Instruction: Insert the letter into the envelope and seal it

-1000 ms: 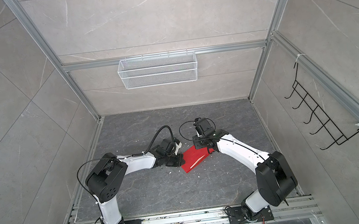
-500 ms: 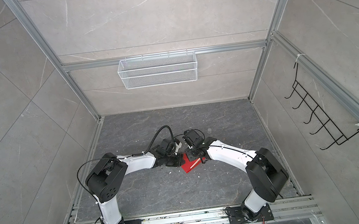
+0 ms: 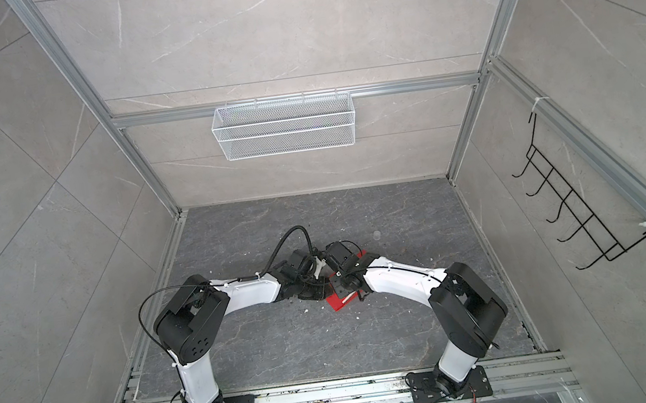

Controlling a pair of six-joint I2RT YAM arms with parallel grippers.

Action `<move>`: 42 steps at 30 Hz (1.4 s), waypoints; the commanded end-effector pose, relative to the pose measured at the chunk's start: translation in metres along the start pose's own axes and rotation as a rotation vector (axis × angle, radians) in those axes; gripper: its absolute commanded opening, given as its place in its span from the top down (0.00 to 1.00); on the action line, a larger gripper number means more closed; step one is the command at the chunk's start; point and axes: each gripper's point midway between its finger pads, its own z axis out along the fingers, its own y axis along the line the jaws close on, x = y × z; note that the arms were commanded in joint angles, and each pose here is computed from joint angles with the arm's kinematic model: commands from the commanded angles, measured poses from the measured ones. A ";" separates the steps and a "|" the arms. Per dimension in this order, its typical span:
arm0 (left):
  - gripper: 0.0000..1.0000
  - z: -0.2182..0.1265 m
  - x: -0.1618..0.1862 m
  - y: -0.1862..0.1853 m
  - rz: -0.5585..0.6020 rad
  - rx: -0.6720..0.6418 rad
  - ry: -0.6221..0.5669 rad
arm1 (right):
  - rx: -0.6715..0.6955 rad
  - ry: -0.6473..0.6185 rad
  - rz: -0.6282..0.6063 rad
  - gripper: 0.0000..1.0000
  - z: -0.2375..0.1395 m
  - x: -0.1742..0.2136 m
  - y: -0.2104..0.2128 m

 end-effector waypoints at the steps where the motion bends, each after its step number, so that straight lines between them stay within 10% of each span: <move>1: 1.00 0.016 0.091 0.070 -0.075 -0.241 0.284 | 0.076 0.032 -0.030 1.00 0.010 0.010 -0.012; 42: 1.00 0.016 0.096 0.072 -0.081 -0.247 0.293 | 0.207 0.139 0.243 1.00 0.037 0.019 -0.104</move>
